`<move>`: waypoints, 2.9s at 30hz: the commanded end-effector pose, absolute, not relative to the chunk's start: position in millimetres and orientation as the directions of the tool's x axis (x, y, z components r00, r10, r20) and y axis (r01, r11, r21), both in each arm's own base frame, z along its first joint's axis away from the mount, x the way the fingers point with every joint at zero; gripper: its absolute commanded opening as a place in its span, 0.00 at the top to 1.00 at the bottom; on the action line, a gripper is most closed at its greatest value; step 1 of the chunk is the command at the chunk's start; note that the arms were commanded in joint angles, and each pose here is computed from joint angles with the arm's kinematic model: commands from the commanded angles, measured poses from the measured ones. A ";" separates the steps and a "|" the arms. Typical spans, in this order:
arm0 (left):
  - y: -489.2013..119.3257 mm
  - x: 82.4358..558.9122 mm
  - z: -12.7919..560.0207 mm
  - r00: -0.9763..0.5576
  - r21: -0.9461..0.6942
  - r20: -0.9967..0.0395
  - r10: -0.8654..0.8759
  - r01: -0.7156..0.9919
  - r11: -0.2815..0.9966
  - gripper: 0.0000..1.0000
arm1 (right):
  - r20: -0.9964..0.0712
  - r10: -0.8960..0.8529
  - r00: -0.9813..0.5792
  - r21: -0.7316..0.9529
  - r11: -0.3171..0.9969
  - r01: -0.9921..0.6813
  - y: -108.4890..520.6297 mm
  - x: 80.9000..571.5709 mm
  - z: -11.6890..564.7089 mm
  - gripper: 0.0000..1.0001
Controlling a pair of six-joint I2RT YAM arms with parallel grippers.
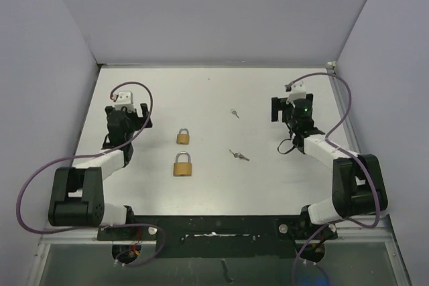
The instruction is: Unlock with the key
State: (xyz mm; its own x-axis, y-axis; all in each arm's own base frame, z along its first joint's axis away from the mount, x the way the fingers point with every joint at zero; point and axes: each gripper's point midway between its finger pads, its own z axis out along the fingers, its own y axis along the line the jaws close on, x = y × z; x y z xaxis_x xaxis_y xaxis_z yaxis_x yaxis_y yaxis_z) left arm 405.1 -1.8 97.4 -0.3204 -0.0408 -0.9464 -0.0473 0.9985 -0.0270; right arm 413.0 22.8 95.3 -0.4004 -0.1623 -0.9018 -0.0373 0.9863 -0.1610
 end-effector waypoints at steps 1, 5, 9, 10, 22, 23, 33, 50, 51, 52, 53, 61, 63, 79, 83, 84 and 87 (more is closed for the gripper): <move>-5.9 402.6 153.1 -0.176 -0.237 -0.951 -0.254 -0.115 0.965 0.02 | -0.909 -0.047 -0.415 -0.052 0.999 0.000 34.5 415.9 146.8 0.02; -13.6 389.2 177.6 -0.138 -0.470 -0.866 -0.481 -0.104 0.877 0.02 | -0.924 0.001 -0.383 0.063 0.987 -0.148 67.2 411.9 181.2 0.02; -30.9 384.8 204.2 -0.102 -0.548 -0.834 -0.543 0.037 0.835 0.02 | -0.909 0.192 -0.370 0.289 0.929 -0.229 72.9 402.1 193.3 0.02; -33.2 386.0 207.3 -0.099 -0.565 -0.823 -0.559 0.049 0.823 0.02 | -0.898 0.215 -0.385 0.324 0.913 -0.246 72.2 402.5 191.5 0.02; -59.4 388.3 188.4 -0.295 -0.592 -0.782 -0.550 0.072 0.803 0.02 | -0.855 0.048 -0.516 0.205 0.946 -0.251 101.7 415.3 165.7 0.00; -63.6 388.5 185.3 -0.311 -0.588 -0.782 -0.541 0.077 0.805 0.02 | -0.843 -0.011 -0.538 0.164 0.947 -0.276 115.5 418.0 160.1 0.00; -113.0 389.6 173.2 -0.465 -0.540 -0.771 -0.435 0.115 0.834 0.10 | -0.709 -0.181 -0.682 0.139 0.912 -0.387 197.4 467.8 98.0 0.20; -131.4 380.6 174.6 -0.497 -0.490 -0.787 -0.367 0.139 0.861 0.16 | -0.667 -0.247 -0.703 0.146 0.882 -0.449 238.5 494.0 52.7 0.35; -131.6 380.5 174.5 -0.497 -0.490 -0.786 -0.367 0.140 0.861 0.16 | -0.664 -0.251 -0.704 0.146 0.880 -0.452 239.9 494.3 50.9 0.36; -131.3 380.6 174.4 -0.497 -0.489 -0.786 -0.367 0.138 0.861 0.16 | -0.661 -0.255 -0.706 0.146 0.879 -0.454 241.7 494.3 49.1 0.36; -131.3 380.4 174.8 -0.496 -0.489 -0.787 -0.366 0.139 0.861 0.16 | -0.660 -0.257 -0.705 0.146 0.878 -0.457 243.6 494.7 47.9 0.37; -130.4 379.3 173.1 -0.501 -0.485 -0.785 -0.364 0.133 0.864 0.15 | -0.647 -0.273 -0.712 0.149 0.870 -0.469 251.7 494.6 40.0 0.46; -129.4 379.4 173.2 -0.499 -0.482 -0.787 -0.362 0.131 0.867 0.15 | -0.645 -0.275 -0.713 0.149 0.870 -0.470 252.5 493.7 39.5 0.53; -129.5 381.6 160.1 -0.523 -0.474 -0.776 -0.351 0.118 0.872 0.15 | -0.623 -0.303 -0.722 0.115 0.877 -0.466 251.7 490.8 30.7 0.85; -131.3 383.7 161.3 -0.526 -0.477 -0.775 -0.350 0.124 0.870 0.15 | -0.629 -0.301 -0.717 0.112 0.877 -0.467 252.1 491.5 35.1 0.98; -132.1 386.1 165.7 -0.519 -0.479 -0.779 -0.352 0.130 0.868 0.15 | -0.631 -0.300 -0.715 0.111 0.878 -0.466 251.8 491.9 36.9 1.00; -134.8 386.3 167.4 -0.522 -0.485 -0.777 -0.351 0.143 0.863 0.15 | -0.662 -0.290 -0.691 0.112 0.873 -0.474 253.9 492.6 49.5 1.00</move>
